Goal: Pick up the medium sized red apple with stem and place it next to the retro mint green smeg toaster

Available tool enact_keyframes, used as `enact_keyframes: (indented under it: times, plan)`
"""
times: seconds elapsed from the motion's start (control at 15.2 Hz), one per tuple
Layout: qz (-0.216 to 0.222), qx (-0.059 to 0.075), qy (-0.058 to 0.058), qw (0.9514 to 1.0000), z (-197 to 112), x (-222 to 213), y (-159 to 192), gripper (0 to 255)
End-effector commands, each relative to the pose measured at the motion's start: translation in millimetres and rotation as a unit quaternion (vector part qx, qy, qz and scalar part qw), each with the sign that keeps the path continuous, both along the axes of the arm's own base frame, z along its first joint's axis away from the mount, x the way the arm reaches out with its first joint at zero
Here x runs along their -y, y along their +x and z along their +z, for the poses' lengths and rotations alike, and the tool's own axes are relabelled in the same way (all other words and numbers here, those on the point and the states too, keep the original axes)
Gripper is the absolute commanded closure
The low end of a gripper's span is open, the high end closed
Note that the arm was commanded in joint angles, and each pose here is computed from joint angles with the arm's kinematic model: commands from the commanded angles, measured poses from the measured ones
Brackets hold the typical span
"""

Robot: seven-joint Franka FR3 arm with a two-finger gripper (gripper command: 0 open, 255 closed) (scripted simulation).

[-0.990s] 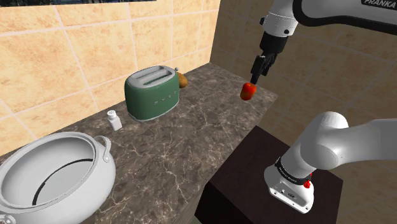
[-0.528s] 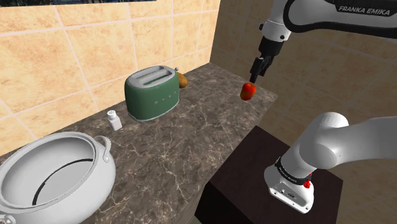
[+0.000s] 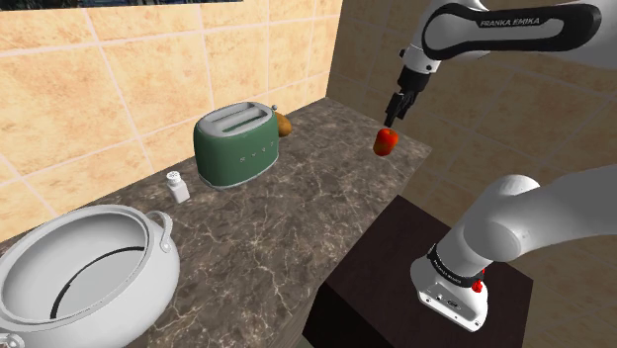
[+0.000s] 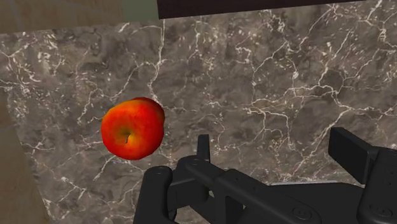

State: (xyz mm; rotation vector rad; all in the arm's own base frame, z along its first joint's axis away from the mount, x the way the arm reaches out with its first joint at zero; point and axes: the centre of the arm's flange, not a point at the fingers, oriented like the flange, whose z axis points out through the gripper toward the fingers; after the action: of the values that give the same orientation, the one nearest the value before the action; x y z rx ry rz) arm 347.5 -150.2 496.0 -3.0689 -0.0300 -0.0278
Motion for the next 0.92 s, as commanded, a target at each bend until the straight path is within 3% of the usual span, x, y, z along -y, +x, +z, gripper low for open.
enact_keyframes:
  times: [0.0,0.86]
  plan:
    - [-0.001,0.004,0.006,1.0,-13.4,23.2,6.5,0]
    - [-0.005,0.027,0.044,0.9986,-99.7,160.4,60.0,0]
